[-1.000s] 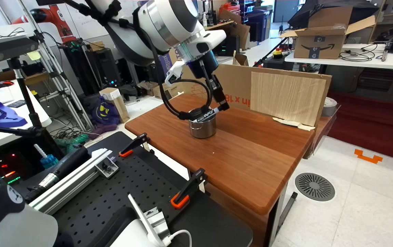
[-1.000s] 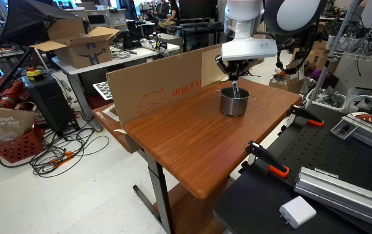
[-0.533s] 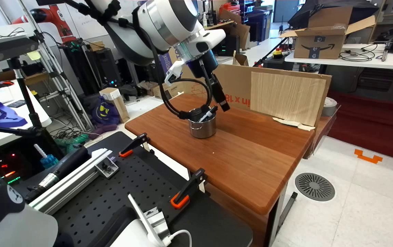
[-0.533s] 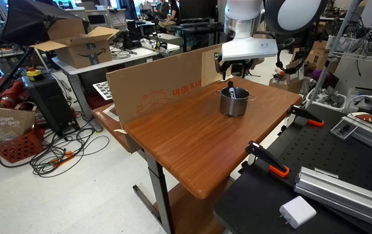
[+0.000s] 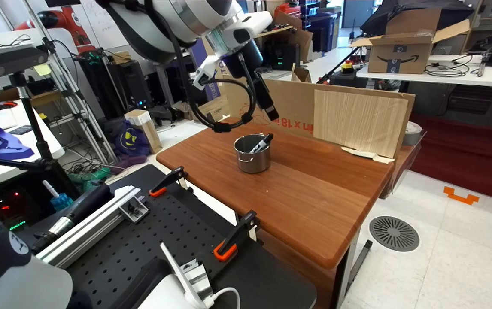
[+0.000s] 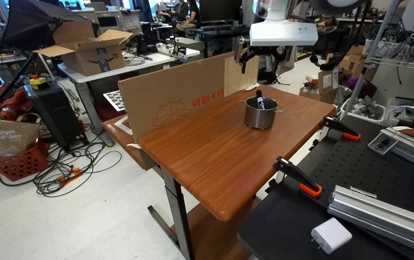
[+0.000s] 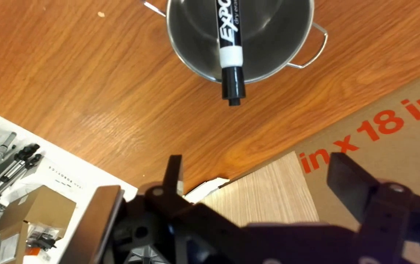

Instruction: Put the black marker inside the silver pot

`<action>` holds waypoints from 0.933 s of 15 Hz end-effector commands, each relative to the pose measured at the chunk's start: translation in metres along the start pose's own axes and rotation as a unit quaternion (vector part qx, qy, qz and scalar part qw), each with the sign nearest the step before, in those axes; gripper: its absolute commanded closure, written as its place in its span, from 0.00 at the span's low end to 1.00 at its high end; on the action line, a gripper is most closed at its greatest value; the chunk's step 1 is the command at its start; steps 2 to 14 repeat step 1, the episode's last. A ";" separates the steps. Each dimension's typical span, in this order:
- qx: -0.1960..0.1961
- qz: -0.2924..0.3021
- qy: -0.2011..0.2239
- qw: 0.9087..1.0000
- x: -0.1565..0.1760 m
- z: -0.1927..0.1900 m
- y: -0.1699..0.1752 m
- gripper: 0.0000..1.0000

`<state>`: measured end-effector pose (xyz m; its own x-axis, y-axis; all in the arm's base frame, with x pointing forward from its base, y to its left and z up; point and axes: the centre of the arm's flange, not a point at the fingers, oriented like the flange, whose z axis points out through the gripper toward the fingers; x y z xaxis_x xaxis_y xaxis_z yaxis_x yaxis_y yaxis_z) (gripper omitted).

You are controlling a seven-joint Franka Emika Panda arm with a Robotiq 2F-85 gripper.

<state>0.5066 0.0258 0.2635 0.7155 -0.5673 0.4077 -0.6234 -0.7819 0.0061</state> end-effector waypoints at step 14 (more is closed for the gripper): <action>0.001 -0.001 -0.001 1.000 -0.001 -0.001 0.002 0.00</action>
